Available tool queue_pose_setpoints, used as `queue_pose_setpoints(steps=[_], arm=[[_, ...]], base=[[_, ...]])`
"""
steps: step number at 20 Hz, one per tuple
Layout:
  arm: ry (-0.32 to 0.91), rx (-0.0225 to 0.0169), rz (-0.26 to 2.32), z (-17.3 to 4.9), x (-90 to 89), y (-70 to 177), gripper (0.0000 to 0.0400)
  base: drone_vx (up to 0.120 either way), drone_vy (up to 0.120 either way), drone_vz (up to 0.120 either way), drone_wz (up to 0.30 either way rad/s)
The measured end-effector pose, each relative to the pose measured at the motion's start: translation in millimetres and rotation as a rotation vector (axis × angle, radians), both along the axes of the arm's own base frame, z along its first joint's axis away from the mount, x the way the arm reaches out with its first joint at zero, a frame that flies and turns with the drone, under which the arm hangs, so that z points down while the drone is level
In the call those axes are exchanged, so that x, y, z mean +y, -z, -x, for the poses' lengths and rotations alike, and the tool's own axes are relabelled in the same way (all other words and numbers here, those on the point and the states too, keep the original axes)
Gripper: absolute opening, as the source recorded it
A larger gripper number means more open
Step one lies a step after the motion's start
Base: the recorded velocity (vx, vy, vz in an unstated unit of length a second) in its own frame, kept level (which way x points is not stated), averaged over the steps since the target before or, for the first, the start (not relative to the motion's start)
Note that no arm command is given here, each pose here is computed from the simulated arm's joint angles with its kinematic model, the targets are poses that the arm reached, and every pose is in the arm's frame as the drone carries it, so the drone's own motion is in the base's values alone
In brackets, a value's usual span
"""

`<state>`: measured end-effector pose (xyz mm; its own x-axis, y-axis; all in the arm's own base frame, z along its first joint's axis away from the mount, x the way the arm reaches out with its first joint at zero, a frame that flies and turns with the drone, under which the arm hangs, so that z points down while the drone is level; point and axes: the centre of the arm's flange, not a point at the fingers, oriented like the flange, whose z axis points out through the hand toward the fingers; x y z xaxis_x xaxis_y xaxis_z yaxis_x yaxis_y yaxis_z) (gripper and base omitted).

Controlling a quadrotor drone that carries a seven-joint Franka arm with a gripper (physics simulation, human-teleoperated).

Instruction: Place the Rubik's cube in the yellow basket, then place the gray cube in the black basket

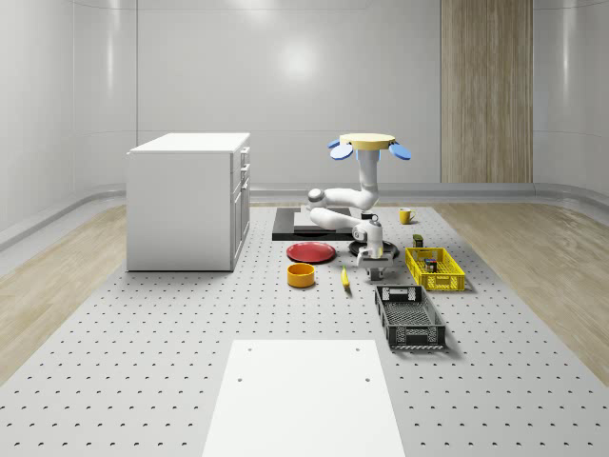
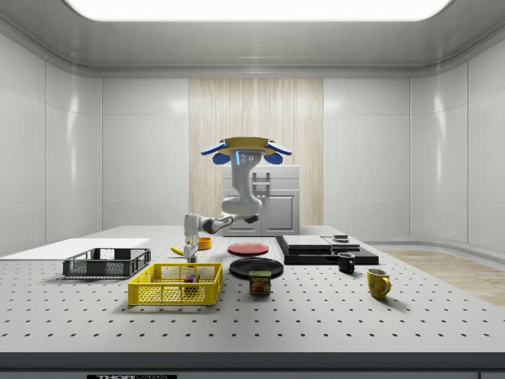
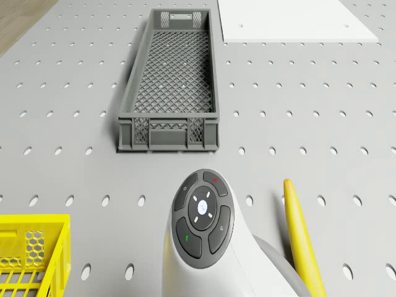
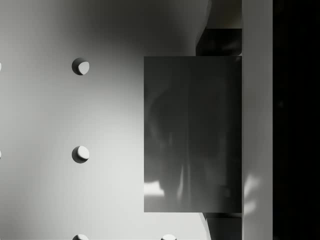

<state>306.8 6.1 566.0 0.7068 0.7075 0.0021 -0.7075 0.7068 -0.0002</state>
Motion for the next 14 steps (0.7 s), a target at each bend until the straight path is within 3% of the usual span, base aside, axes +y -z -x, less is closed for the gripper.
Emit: queue_pose_setpoints(steps=[5, 14], arm=[[0.0, 0.0, 0.0, 0.0, 0.0, -0.5, 0.0265], [0.0, 0.0, 0.0, 0.0, 0.0, 5.1, 0.0252]], base=[[0.0, 0.0, 0.0, 0.0], [0.0, 0.0, 0.0, 0.0]])
